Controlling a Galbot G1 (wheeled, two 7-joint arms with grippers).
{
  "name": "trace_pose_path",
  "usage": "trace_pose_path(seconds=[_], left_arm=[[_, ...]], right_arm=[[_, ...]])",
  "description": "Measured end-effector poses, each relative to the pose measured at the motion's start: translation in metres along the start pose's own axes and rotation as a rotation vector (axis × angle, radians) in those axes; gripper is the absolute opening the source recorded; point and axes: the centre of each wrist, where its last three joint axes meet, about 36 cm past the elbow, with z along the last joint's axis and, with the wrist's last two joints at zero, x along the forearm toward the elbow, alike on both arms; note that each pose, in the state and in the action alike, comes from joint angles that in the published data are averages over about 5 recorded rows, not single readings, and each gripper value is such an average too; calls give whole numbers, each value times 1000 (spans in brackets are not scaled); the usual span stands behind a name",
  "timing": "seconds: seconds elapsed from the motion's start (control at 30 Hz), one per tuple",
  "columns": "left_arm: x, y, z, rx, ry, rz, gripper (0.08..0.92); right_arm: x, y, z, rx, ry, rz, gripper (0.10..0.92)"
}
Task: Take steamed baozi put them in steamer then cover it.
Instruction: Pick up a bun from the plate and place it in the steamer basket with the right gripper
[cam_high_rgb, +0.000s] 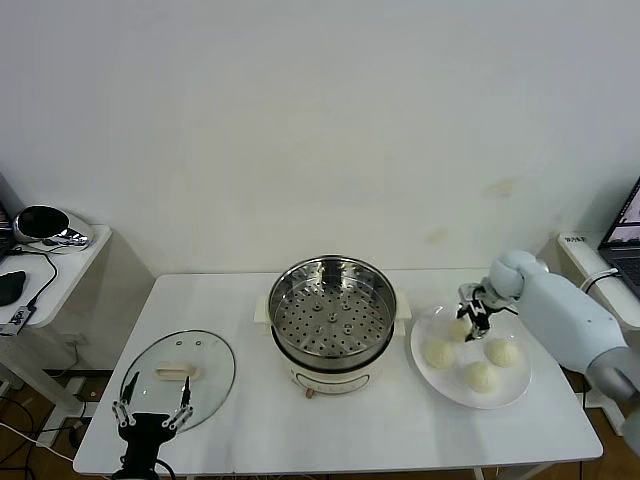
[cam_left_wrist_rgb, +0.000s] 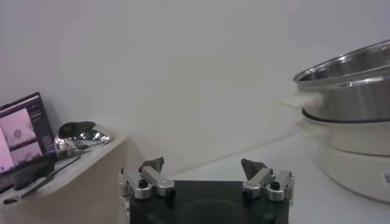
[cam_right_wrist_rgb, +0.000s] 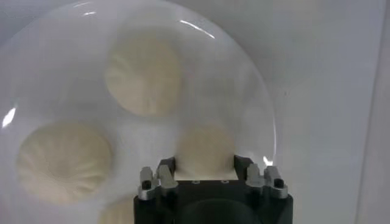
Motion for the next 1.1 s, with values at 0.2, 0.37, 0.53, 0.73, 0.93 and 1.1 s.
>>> trace_pose_path(seconds=[0.2, 0.37, 0.53, 0.73, 0.93, 1.1], left_arm=[[-3, 1, -1, 0, -5, 2, 823], [-6, 2, -2, 10, -13, 12, 823], [-10, 3, -5, 36, -19, 26, 823], [-12, 4, -7, 62, -24, 29, 823], [-14, 4, -12, 83, -35, 22, 823], [-15, 4, -17, 97, -40, 13, 823]], right_arm=[[41, -8, -1, 17, -26, 37, 587], [101, -20, -7, 57, -71, 97, 586], [161, -39, -26, 134, -129, 158, 586], [211, -60, -71, 257, -202, 206, 593], [223, -80, -134, 396, -274, 208, 595], [214, -94, -194, 539, -313, 180, 602]])
